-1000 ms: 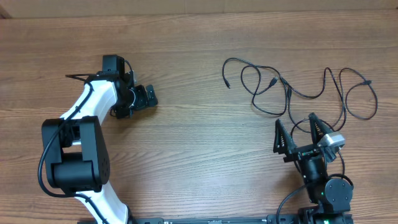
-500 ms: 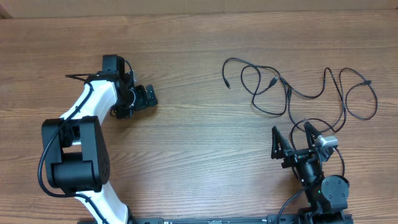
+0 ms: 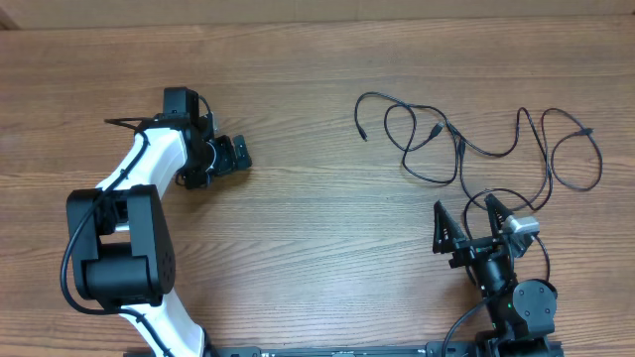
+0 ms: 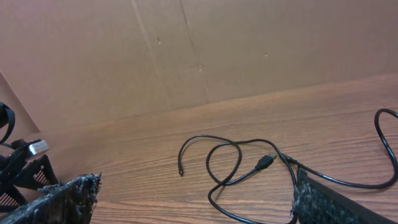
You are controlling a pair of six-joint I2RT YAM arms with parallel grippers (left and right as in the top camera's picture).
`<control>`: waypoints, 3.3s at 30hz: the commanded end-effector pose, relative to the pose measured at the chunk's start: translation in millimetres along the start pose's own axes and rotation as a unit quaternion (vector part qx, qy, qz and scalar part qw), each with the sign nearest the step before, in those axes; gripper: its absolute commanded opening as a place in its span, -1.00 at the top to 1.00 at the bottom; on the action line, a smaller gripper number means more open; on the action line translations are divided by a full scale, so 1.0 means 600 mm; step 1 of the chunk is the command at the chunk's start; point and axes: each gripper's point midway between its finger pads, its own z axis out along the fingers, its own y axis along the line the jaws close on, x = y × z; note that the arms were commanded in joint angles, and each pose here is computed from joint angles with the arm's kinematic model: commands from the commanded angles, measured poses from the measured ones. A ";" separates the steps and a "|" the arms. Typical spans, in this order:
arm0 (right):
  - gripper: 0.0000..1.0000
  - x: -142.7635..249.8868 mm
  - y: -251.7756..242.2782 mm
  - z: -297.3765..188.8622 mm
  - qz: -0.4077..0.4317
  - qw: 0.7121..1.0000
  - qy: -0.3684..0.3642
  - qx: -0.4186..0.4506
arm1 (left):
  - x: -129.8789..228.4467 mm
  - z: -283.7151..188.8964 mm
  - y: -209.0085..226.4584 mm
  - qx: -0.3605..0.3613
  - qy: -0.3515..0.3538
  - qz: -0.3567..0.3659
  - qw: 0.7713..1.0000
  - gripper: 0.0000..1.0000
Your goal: Untangle cables
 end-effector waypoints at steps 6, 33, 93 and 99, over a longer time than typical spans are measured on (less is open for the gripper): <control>-1.00 0.004 -0.002 0.000 0.003 1.000 0.000 0.000 | 0.076 0.071 0.071 -0.060 0.083 -0.028 0.994 -0.99; -1.00 0.004 -0.002 0.000 0.003 1.000 0.000 0.000 | 0.076 0.071 0.071 -0.060 0.082 -0.028 0.994 -0.99; -1.00 0.004 -0.002 0.000 0.003 1.000 0.000 0.000 | 0.019 -0.189 -0.048 -0.034 -0.133 0.083 0.987 -0.99; -1.00 0.004 -0.002 0.000 0.003 1.000 0.000 0.000 | 0.062 -0.173 -0.042 -0.027 -0.085 0.076 0.993 -0.99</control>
